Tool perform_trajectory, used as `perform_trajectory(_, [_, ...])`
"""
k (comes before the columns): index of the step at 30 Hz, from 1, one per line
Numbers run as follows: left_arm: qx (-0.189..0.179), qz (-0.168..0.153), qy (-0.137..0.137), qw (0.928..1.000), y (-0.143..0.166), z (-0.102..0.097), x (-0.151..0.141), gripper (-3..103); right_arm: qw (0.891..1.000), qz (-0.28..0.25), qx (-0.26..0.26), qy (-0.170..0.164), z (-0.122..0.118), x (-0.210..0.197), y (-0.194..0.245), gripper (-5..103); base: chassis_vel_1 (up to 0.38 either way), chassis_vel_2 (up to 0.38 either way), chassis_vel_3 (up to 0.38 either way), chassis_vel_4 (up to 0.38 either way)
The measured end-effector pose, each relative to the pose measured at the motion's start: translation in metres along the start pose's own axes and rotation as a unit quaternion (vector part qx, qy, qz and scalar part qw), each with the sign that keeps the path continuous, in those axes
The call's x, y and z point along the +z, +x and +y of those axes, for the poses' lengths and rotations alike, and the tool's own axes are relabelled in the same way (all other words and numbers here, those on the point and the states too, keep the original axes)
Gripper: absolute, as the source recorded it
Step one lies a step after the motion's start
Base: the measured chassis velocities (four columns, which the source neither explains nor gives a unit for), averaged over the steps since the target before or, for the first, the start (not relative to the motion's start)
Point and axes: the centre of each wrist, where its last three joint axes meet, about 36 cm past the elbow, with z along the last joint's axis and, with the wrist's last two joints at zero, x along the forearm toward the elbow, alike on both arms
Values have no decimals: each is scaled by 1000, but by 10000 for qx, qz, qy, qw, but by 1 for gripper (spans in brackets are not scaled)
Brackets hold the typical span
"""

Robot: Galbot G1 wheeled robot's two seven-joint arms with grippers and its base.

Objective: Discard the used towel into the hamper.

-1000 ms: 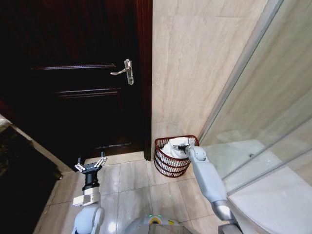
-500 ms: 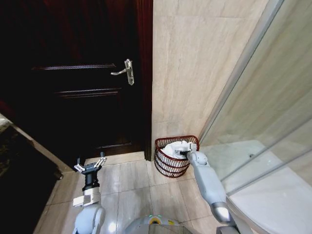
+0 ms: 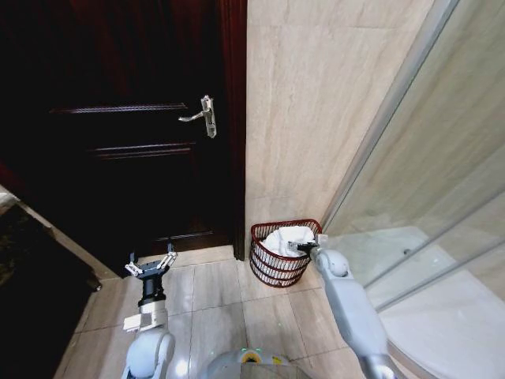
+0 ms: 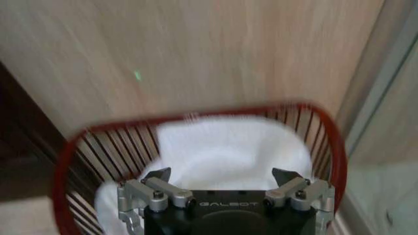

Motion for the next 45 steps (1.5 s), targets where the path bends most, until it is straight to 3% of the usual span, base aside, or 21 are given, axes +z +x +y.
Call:
perform_trajectory(3, [-46, 78, -47, 9999, -2, 0, -3, 100, 9947, -1003, -115, 173, 11, 2, 31, 100, 0, 0, 0, 0])
perform_trajectory(7, [-67, 83, -65, 9999, -5, 0, -4, 100, 9859, -1631, -127, 342, 18, 9, 44, 100, 0, 0, 0, 0])
perform_trajectory(9, [-76, 104, -74, 9999, -7, -1, -4, 100, 9726, -2239, -65, 616, 24, 16, 62, 100, 0, 0, 0, 0])
perform_trajectory(11, [-74, 108, -75, 9999, -8, -1, -4, 100, 9706, -2313, -56, 663, 24, 17, 64, 100, 0, 0, 0, 0])
perform_trajectory(13, [-18, 147, -76, 9999, -9, -2, -2, 100, 9603, -2632, 45, 921, 25, 24, 82, 100, 0, 0, 0, 0])
perform_trajectory(20, [125, 297, -85, 9994, -10, -3, 7, 100, 9527, -2821, 264, 1104, 26, 40, 114, 100, 0, 0, 0, 0])
perform_trajectory(27, [453, 441, 169, 9979, -15, 4, 18, 100, 9382, -3153, 400, 1371, 24, 59, 143, 100, 0, 0, 0, 0])
perform_trajectory(45, [696, 386, 138, 9967, -19, 4, 16, 100, 9399, -3190, 319, 1175, 54, 64, 175, 100, 0, 0, 0, 0])
